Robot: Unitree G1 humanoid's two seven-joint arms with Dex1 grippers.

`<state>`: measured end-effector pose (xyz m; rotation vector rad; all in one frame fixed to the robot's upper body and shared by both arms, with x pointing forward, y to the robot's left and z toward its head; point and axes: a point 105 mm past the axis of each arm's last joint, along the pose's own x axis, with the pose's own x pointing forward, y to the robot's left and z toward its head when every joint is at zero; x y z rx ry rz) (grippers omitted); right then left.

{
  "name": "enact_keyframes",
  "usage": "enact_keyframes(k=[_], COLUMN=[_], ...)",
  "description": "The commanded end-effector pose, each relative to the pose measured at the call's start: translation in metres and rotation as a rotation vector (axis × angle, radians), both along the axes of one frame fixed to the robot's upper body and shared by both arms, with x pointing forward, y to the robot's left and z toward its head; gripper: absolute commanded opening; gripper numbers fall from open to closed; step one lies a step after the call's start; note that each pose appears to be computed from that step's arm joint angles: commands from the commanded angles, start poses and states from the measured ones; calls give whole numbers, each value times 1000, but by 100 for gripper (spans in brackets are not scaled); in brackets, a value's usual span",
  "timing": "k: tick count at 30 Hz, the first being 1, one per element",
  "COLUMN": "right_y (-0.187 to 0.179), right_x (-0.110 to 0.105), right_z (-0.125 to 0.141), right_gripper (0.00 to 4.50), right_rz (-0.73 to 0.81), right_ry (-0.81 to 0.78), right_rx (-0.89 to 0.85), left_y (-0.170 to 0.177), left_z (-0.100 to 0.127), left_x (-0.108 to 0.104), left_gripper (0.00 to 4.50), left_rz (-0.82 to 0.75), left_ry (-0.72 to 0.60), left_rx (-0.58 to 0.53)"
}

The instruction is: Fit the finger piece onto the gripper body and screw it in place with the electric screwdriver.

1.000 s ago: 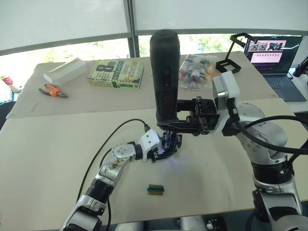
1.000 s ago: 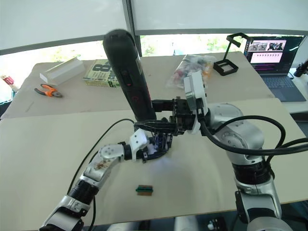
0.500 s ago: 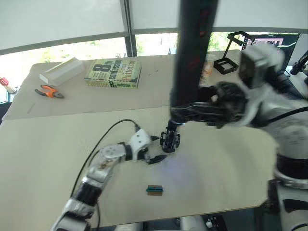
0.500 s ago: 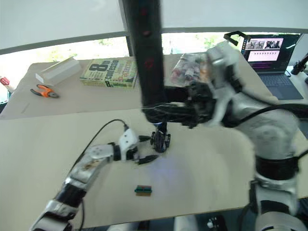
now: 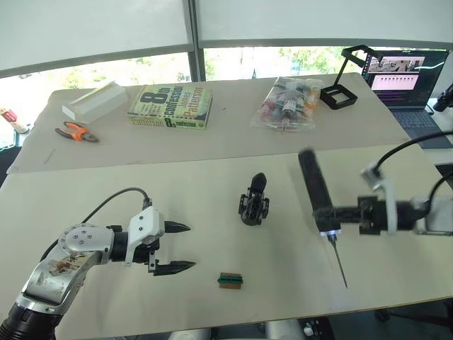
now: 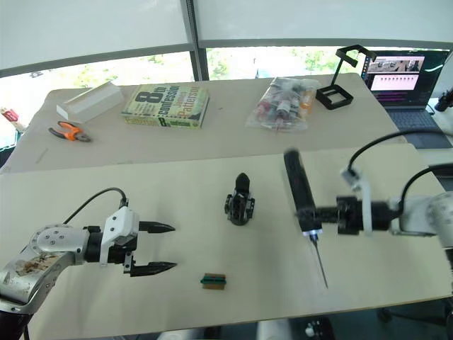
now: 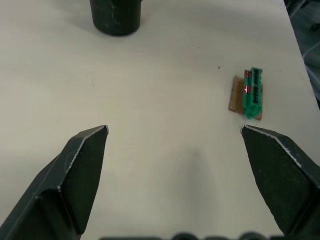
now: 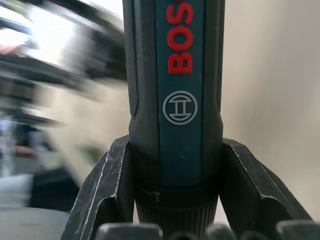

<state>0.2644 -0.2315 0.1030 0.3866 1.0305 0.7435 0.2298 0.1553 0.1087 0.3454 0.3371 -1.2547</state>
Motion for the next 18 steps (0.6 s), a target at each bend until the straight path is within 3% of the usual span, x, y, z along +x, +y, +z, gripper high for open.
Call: enact_keyframes(k=[1, 4, 7, 12, 18], right_y=[-6, -15, -35, -57, -72], right_x=[7, 7, 9, -2, -19], right_z=[8, 15, 37, 90, 114], right_gripper=[192, 333, 438, 445, 445], right_rz=[53, 82, 215, 431, 479], right_ry=[-54, -90, -318, -691, -836], right_rx=[-46, -67, -164, -222, -237], left_y=[2, 8, 21, 48, 64], left_z=[11, 14, 18, 35, 59], left_x=[7, 8, 11, 13, 21], left_gripper=[450, 450, 450, 450, 450], left_rz=[36, 47, 70, 131, 176], left_ry=[-36, -43, -24, 31, 21], left_rx=[-28, -25, -14, -30, -55])
